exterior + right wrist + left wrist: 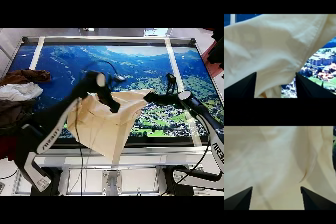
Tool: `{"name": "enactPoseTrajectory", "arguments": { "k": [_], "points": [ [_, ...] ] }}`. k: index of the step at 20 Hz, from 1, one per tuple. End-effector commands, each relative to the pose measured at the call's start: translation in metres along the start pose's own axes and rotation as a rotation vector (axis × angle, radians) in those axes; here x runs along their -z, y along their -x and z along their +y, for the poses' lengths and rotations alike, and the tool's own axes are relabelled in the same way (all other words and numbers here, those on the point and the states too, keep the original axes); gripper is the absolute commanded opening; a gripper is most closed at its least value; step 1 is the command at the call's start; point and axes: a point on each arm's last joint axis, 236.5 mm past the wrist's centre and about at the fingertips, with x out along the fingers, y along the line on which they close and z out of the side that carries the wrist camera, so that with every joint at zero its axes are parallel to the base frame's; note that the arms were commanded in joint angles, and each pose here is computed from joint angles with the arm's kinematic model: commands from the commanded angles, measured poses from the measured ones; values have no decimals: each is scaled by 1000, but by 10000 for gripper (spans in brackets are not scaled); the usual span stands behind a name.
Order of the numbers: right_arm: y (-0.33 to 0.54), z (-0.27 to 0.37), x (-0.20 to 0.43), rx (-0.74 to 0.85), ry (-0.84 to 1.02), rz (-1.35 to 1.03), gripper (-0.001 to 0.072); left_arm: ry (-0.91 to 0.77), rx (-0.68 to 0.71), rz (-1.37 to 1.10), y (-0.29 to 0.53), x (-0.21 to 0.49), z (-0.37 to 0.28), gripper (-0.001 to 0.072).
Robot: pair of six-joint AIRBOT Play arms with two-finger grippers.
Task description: Fold the shirts.
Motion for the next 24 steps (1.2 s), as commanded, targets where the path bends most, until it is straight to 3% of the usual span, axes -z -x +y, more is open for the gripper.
{"name": "enactPoseTrajectory", "arguments": {
  "k": [1, 7, 15, 21, 22, 24],
  "points": [
    [32, -27, 17, 19, -19, 132, 545, -193, -35, 103, -38, 8, -33, 699],
    [69, -68, 20, 30, -146, 141, 546, -247, -39, 71, -60, -5, -56, 699],
    [70, -73, 17, 36, -145, 126, 546, -175, -36, -98, -66, -45, -65, 699],
    [70, -72, 18, 35, -146, 127, 546, -126, -25, 27, -95, -17, -58, 694],
    [70, -72, 18, 33, -146, 130, 546, -103, -51, 32, -98, -16, -51, 625],
    [71, -70, 20, 28, -144, 141, 546, -99, -103, 44, -98, -14, -38, 369]
  ]
}}
